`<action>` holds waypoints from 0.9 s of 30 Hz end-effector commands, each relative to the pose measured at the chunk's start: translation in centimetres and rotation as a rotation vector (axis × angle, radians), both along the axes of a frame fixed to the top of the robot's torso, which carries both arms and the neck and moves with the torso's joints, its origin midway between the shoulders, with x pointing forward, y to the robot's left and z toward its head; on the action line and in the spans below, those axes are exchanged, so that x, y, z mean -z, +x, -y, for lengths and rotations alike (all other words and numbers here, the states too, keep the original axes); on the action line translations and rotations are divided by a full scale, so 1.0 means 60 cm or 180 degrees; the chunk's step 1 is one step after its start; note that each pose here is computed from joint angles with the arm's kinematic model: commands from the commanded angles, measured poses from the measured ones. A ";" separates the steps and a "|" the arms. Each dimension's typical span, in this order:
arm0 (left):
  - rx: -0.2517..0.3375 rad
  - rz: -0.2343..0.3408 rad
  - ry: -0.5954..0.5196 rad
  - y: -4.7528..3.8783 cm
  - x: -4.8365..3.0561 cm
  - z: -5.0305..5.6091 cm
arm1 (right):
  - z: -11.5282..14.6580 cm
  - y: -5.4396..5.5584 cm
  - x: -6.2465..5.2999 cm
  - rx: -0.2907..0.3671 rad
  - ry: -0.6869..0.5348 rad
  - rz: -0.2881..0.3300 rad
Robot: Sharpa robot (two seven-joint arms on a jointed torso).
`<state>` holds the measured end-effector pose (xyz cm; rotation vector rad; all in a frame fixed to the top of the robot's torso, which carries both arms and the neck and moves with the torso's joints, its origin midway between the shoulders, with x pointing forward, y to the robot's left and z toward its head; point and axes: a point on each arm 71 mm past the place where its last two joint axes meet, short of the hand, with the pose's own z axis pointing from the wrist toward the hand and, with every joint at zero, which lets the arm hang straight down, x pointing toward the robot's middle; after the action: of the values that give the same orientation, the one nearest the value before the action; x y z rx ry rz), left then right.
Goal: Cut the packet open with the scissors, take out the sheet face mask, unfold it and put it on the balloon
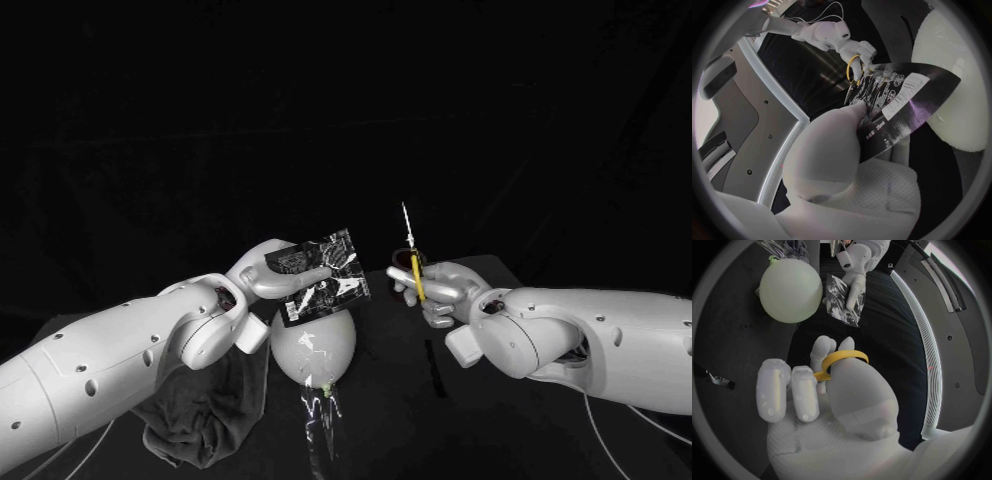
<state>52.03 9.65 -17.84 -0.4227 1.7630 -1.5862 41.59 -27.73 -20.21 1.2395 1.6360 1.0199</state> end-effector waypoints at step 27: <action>0.0022 -0.1111 -0.0794 -0.070 0.016 -0.193 | 0.070 -0.002 0.037 0.0258 -0.0148 -0.0005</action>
<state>48.41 21.39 -18.82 -0.8990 1.7540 -1.7536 41.40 -32.03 -22.52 1.2898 1.5902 0.9065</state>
